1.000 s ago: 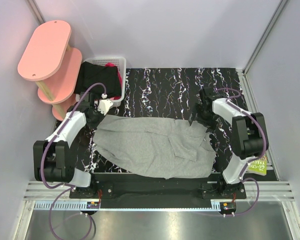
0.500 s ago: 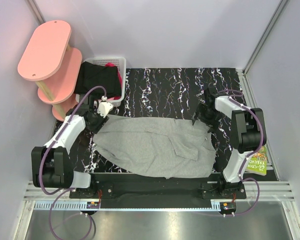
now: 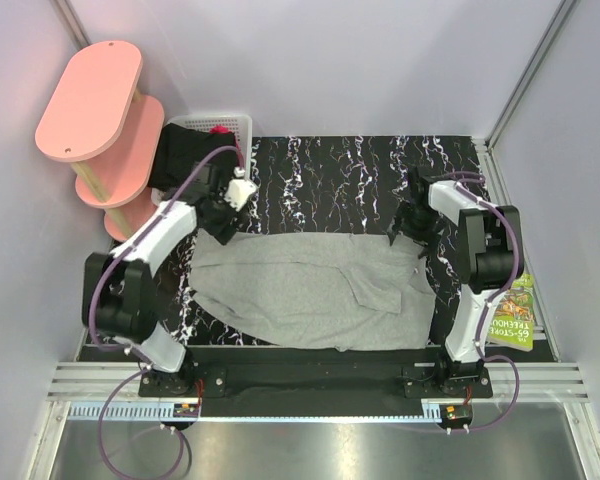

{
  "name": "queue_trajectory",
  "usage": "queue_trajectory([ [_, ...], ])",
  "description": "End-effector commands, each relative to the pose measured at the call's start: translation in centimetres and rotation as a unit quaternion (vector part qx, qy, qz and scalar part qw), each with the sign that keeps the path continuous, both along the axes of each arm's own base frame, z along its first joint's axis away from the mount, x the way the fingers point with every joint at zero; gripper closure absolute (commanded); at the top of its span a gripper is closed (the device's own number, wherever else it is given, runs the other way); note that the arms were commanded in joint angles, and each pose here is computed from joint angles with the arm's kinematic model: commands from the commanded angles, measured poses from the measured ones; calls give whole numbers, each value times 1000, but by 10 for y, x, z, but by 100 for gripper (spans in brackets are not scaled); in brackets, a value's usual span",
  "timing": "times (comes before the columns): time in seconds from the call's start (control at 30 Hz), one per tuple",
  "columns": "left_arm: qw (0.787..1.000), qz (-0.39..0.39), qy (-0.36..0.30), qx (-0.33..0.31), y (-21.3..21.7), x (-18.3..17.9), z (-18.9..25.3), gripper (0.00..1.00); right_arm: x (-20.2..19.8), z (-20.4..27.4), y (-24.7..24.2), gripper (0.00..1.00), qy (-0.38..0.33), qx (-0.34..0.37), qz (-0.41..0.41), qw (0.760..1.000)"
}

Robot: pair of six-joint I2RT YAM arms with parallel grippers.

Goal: Fold and stack the t-shirts
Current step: Fold the flattened tshirt in 1/3 of the way

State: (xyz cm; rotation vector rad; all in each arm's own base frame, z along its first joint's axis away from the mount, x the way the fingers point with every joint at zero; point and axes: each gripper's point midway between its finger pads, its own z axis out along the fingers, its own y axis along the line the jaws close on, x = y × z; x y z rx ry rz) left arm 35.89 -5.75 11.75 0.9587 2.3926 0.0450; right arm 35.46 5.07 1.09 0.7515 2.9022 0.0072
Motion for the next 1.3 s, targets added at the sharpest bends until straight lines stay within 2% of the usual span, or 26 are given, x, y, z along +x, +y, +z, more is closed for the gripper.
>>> queue_trajectory([
  [0.0,999,-12,48,-20,-34,16,-40,29,54,-20,-26,4,-50,-42,-11,998],
  [0.03,999,-9,48,-14,-33,23,-43,30,57,-27,-29,0,-42,-45,-14,998],
  [0.17,997,-5,72,14,-27,29,-69,35,81,-25,-35,0,-44,-23,-36,998],
  [0.3,997,1,67,21,-23,31,-75,34,107,1,-36,0,-82,-22,-38,996],
  [0.53,997,34,34,54,-13,64,-66,35,139,45,-27,0,-131,7,-34,991],
  [0.63,998,41,8,47,-14,66,-40,36,136,78,-18,0,-157,26,-28,987],
  [0.67,998,41,-14,41,-15,62,-19,36,130,81,-17,0,-158,27,-25,987],
  [0.7,998,38,-24,37,-16,57,-8,35,127,106,-16,0,-183,28,-23,983],
  [0.77,998,27,-50,21,-19,33,25,34,115,118,-13,0,-190,28,-17,981],
  [0.8,998,17,-57,17,-21,21,34,32,110,142,-13,0,-215,30,-14,976],
  [0.93,997,-47,-58,16,-30,-45,44,29,86,175,-2,0,-252,50,3,966],
  [0.97,997,-57,-56,20,-26,-62,37,29,82,172,4,0,-255,55,11,965],
  [1.03,997,-57,-47,24,-22,-72,26,29,79,177,13,0,-264,69,17,962],
  [1.1,998,-47,-21,32,-18,-79,4,30,83,157,24,0,-243,76,23,967],
  [1.27,999,-9,-1,32,-24,-47,-27,33,92,97,51,0,-177,94,40,979],
])
